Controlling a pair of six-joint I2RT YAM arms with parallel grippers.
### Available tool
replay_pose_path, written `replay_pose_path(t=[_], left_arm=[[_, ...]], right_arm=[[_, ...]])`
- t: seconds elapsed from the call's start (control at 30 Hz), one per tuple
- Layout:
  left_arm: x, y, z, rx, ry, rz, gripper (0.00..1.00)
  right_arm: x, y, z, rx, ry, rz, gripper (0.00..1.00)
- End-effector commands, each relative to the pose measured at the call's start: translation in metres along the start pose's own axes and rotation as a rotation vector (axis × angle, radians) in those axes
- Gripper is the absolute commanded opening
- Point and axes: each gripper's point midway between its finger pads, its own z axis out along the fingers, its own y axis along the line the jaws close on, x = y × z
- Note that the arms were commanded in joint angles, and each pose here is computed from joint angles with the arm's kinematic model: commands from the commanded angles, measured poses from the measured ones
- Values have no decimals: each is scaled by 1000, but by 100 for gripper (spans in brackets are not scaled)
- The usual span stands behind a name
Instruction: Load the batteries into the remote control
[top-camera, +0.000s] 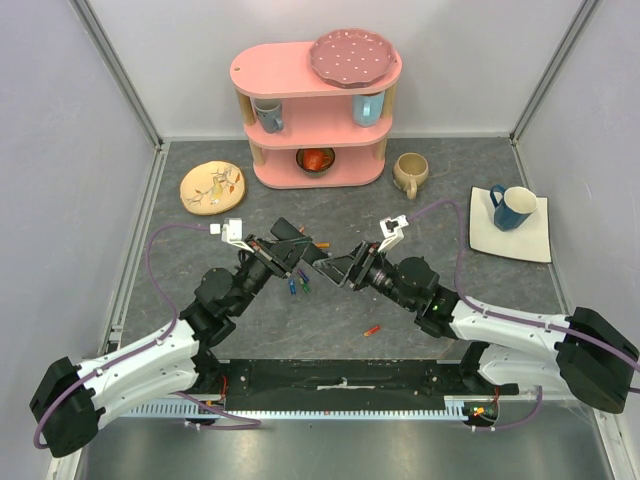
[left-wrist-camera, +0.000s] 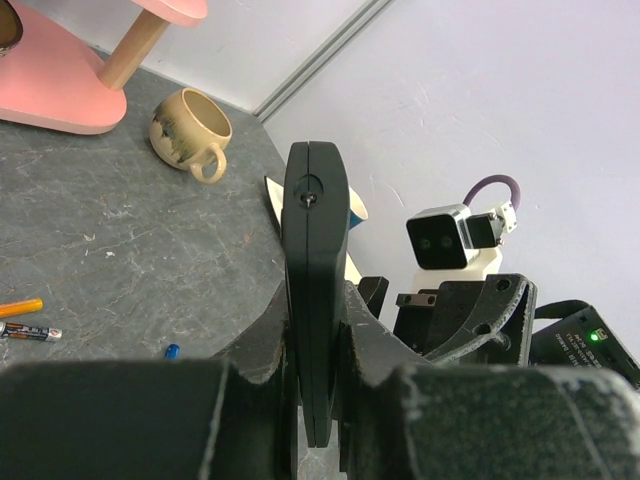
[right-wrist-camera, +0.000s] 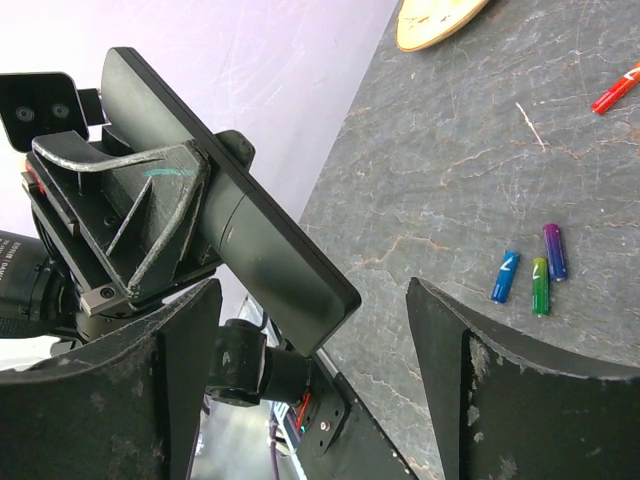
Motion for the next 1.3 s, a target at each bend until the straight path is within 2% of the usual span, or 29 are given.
replay_pose_path(t=[0.0,0.57,1.1,1.27], left_arm=[[-13,-12,1,44,-47,-21,2],[-14,-14,-1,52,-51,-20,2],[-13,-13,-1,52,-51,-16,2],[-14,-13,-2,55,-54,-16,2]], right_arm=[[-24,31,8,-90,-78,22,81],[-27,25,16,-75,-85,47,75],[-27,26,20,-89,-83,68,74],[-25,25,22,-88,-71,67,68]])
